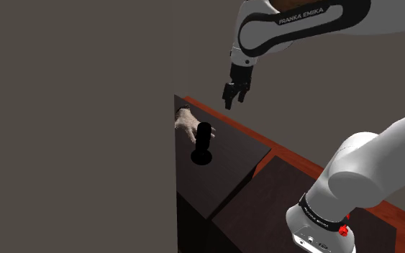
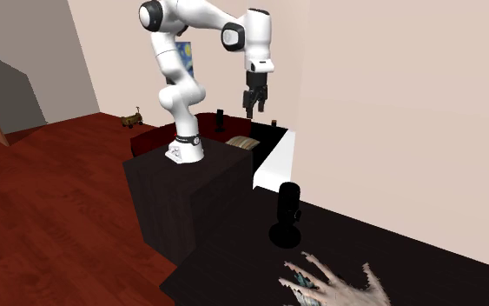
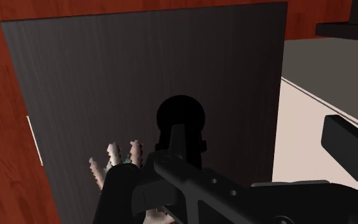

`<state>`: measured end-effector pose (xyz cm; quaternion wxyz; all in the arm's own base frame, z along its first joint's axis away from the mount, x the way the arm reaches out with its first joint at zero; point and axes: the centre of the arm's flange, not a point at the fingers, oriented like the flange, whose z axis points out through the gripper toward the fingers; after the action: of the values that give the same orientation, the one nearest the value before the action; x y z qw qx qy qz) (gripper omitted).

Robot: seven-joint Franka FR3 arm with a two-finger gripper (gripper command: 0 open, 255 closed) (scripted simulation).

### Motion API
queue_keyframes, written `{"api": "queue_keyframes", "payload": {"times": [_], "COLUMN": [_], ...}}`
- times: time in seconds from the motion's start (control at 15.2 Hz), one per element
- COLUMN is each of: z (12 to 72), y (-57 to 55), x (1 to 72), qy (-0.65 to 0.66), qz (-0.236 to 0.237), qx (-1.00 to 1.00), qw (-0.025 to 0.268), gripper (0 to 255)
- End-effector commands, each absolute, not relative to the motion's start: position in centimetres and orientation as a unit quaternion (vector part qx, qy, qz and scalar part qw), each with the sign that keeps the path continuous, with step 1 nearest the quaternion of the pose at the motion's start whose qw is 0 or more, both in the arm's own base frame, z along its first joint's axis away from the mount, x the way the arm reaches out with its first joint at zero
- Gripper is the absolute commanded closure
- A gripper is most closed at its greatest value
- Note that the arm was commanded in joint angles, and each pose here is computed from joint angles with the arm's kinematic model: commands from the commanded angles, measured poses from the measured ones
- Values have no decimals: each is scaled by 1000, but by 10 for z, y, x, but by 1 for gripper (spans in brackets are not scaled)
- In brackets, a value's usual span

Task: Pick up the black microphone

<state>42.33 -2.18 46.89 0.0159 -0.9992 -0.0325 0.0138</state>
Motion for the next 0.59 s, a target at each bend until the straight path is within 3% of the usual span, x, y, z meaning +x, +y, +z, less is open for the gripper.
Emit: {"api": "queue_keyframes", "payload": {"times": [0.0,0.53], "z": [451,376], "y": [-24,-36], "x": [442,514], "qy": [-32,-28], "qz": [12,8], "qx": [-999,-1000], "qw": [13,3], "gripper": [0,0]}}
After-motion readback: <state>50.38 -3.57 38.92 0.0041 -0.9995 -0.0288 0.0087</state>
